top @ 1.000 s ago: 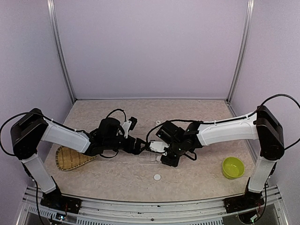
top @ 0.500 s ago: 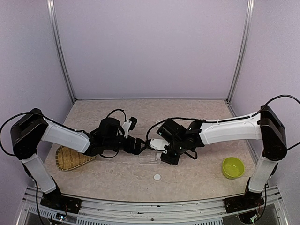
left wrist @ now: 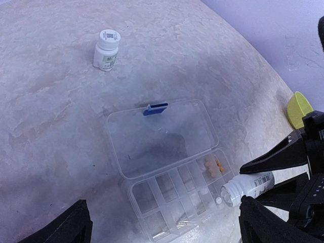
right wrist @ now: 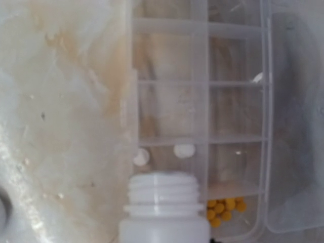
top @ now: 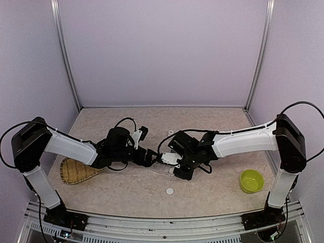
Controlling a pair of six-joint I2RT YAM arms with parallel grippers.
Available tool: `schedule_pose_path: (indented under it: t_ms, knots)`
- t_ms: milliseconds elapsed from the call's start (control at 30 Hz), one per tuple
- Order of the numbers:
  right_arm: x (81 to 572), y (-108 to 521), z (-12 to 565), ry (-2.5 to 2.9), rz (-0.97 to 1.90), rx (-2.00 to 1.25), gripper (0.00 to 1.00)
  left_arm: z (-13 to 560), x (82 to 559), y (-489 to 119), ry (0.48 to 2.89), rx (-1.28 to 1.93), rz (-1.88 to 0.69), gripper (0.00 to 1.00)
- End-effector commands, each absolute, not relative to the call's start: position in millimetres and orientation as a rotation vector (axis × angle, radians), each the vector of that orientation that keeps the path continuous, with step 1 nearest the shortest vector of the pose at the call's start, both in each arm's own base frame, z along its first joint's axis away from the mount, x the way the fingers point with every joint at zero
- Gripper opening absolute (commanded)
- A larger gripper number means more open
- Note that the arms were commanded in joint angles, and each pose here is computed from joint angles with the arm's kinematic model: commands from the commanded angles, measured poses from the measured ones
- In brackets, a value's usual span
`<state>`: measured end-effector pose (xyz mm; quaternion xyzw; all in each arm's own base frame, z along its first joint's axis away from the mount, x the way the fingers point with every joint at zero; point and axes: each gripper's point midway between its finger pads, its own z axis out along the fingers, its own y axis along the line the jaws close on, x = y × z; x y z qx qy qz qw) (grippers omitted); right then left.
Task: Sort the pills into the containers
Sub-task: Pour the pill into the compartment of the pill container.
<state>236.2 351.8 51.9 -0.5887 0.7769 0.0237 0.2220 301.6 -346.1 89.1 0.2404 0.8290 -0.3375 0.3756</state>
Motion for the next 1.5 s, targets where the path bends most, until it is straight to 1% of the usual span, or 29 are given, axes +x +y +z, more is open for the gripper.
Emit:
schedule_pose_path:
  t_ms: [0,567,967,1267,1467]
  knots:
    - [232,349,52,2.150,0.045,-1.646,0.20,93,305,-350,2.103,0.620,-0.880,0.99]
    - [241,352,80,2.090,0.034,-1.585,0.20,92,305,-351,2.107,0.621,-0.882,0.99]
    - [232,341,42,2.187,-0.018,-1.680,0.21,93,305,-350,2.105,0.621,-0.884,0.99]
    - [234,345,49,2.167,-0.008,-1.669,0.20,94,305,-350,2.102,0.619,-0.882,0.99]
    - [238,355,69,2.110,0.046,-1.621,0.20,93,305,-351,2.102,0.619,-0.882,0.99]
